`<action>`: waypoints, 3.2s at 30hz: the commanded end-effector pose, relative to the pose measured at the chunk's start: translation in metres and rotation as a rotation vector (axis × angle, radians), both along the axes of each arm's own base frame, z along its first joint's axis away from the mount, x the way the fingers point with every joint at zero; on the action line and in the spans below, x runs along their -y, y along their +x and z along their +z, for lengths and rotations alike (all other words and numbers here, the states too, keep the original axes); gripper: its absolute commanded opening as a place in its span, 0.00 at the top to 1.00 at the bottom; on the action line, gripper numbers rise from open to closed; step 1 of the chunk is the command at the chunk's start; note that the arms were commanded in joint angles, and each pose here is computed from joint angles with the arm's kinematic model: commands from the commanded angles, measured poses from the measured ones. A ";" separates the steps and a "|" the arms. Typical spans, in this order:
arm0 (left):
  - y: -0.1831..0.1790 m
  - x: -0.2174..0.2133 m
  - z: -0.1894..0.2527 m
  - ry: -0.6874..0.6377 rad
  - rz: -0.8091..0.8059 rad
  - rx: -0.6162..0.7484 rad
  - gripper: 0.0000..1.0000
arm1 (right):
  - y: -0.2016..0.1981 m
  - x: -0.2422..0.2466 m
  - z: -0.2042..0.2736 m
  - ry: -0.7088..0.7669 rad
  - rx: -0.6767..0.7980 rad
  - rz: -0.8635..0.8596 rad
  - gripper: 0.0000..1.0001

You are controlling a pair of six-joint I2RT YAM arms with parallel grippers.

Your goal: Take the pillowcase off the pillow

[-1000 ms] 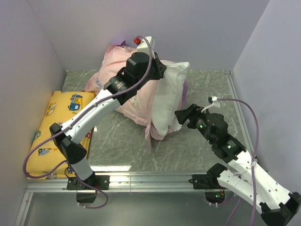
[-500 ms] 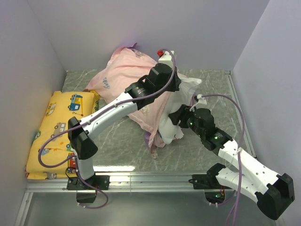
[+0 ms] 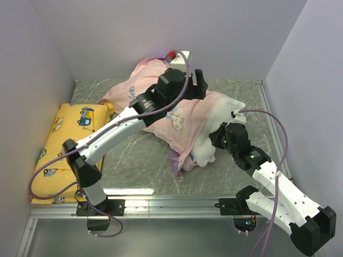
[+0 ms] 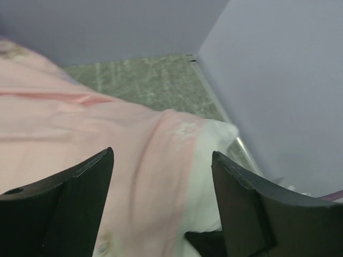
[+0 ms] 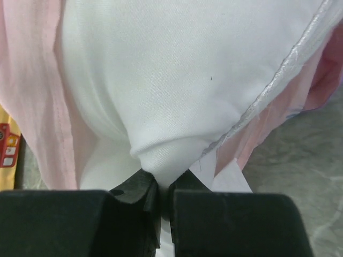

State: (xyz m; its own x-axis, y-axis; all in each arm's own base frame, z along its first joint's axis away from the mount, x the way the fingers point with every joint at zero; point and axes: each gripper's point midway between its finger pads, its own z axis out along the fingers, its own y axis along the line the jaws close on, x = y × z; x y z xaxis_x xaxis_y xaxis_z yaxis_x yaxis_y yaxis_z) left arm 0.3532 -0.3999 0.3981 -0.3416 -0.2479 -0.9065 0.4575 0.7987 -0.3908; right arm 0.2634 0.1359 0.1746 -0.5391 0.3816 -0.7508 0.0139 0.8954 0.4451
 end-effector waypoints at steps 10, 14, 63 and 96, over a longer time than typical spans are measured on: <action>0.019 -0.121 -0.097 0.080 0.171 -0.190 0.20 | 0.012 0.015 0.071 0.013 0.147 -0.001 1.00; 0.013 -0.102 -0.111 0.039 0.073 -0.200 0.16 | 0.014 0.014 0.074 0.014 0.151 0.004 1.00; 0.018 -0.121 -0.165 -0.050 0.214 -0.263 0.96 | 0.016 0.024 0.078 -0.030 0.151 -0.021 1.00; 0.022 -0.162 -0.291 -0.083 0.473 -0.507 1.00 | -0.023 0.089 0.132 -0.016 0.210 -0.164 0.34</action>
